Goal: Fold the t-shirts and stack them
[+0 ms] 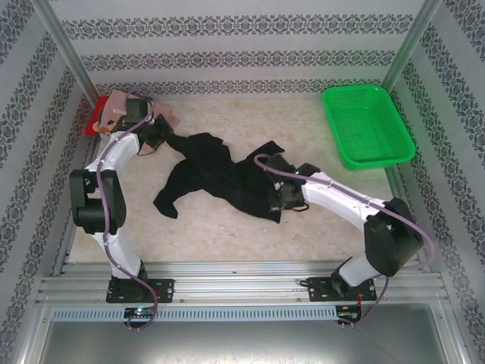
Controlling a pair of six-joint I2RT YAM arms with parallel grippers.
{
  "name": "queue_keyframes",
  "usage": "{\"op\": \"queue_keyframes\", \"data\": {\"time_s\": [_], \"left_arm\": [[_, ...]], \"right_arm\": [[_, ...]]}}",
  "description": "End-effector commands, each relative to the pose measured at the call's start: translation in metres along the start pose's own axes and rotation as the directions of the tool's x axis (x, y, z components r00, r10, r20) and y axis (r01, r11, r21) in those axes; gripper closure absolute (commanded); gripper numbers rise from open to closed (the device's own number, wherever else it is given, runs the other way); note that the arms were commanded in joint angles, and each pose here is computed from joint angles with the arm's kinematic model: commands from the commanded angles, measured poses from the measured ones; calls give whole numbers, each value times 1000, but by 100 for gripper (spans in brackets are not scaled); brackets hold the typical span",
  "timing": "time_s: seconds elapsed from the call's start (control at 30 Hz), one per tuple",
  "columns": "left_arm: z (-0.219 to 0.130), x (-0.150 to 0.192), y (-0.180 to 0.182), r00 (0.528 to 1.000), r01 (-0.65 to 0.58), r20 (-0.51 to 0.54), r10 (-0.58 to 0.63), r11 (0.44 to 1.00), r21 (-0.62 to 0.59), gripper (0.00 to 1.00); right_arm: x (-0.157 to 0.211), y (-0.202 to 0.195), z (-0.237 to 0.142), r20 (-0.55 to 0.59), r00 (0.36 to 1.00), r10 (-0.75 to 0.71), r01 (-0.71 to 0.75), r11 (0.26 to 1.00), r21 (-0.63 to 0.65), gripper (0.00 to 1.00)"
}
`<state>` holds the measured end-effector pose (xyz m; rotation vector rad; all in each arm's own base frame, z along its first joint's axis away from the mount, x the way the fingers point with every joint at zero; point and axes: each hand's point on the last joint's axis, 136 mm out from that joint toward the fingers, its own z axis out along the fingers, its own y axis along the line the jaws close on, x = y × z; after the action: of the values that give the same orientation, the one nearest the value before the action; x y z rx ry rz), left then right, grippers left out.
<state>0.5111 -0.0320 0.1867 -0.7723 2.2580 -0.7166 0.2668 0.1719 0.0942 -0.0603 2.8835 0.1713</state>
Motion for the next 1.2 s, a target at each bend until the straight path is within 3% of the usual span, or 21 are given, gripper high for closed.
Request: {"op": "queue_keyframes", "data": {"time_s": [0.0, 0.27, 0.53, 0.83, 1.0, 1.1, 1.17], "left_arm": [[-54, -31, -63, 990, -86, 118, 71, 988, 131, 100], [-120, -73, -163, 963, -167, 264, 59, 897, 408, 100], [-188, -124, -262, 920, -282, 390, 23, 731, 621, 100], [-265, -137, -319, 867, -414, 498, 7, 565, 714, 100], [-280, -121, -312, 846, -471, 525, 92, 590, 656, 100], [-271, -97, -287, 865, -448, 483, 133, 639, 626, 100], [-257, -77, -251, 883, -401, 449, 135, 713, 575, 100]], "right_arm": [[-36, -15, -36, 100, 995, 0, 2, 1000, -18, 100], [-132, -39, -114, 327, 938, 113, -69, 987, -143, 100], [-227, -52, -214, 573, 788, 226, -46, 949, -312, 100], [-260, -68, -301, 749, 618, 241, 36, 942, -332, 100], [-244, -83, -312, 766, 595, 243, 37, 944, -328, 100], [-219, -83, -288, 736, 644, 210, 51, 947, -316, 100], [-196, -82, -265, 696, 689, 202, 51, 945, -324, 100]]}}
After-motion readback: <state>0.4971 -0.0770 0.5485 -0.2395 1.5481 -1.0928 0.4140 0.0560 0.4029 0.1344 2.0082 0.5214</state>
